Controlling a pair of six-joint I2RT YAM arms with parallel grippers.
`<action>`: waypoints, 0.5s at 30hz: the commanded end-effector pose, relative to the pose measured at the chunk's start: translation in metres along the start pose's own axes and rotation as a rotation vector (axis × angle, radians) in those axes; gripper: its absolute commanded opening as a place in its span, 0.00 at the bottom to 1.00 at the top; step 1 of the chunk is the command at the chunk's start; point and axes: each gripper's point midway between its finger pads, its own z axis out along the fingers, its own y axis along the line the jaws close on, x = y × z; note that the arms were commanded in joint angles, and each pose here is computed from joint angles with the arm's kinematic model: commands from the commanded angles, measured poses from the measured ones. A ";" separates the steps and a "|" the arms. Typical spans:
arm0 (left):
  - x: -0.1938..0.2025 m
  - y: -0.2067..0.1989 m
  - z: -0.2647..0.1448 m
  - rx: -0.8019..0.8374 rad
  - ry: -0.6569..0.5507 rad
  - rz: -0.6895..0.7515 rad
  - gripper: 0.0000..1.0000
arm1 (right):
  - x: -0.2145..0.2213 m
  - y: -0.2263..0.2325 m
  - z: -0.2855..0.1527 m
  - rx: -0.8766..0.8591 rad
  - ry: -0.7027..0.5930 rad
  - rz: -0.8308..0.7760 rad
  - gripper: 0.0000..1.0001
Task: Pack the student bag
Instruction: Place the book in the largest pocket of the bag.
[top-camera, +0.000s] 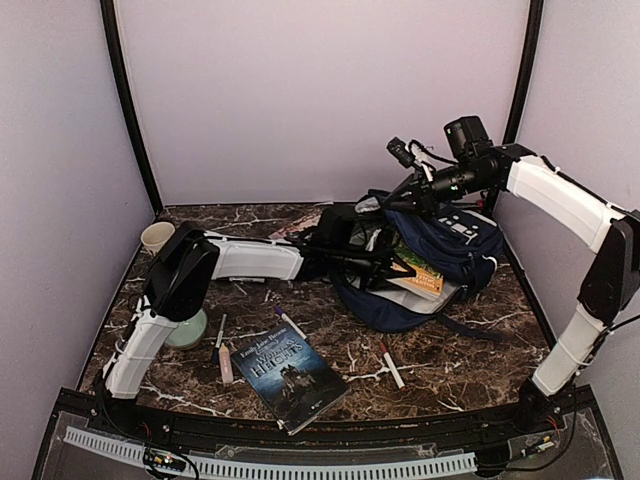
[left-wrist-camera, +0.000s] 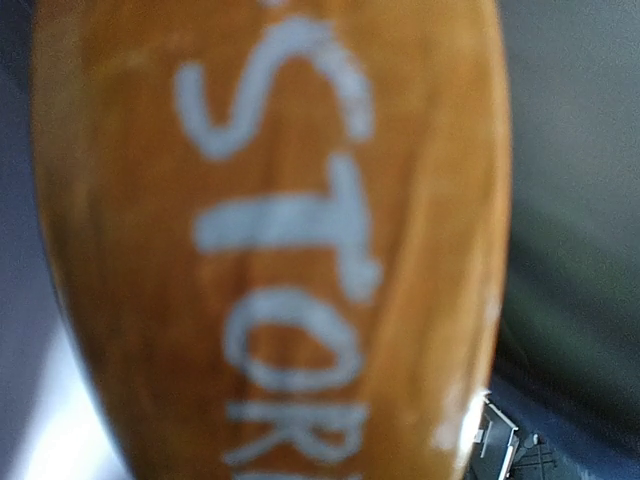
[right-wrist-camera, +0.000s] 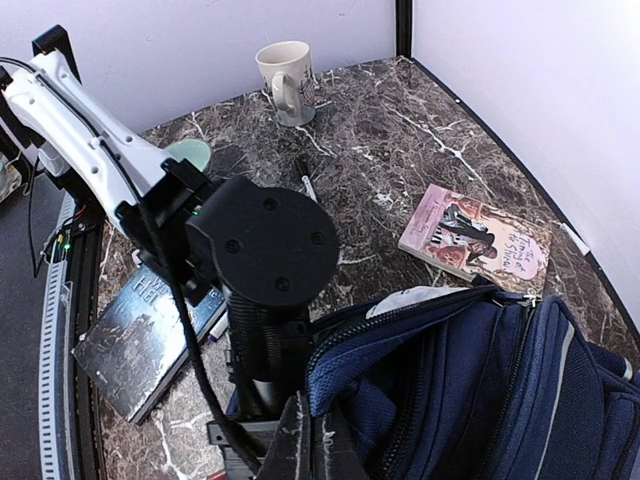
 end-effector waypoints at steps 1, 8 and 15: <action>-0.024 -0.026 0.004 0.113 -0.018 0.110 0.00 | -0.036 0.021 -0.008 -0.071 -0.104 -0.123 0.00; -0.040 0.037 0.003 0.009 -0.048 0.068 0.00 | -0.018 0.023 -0.004 -0.084 -0.044 -0.114 0.00; -0.050 0.050 -0.003 -0.104 -0.112 0.084 0.24 | 0.013 0.023 -0.017 -0.031 0.026 -0.074 0.07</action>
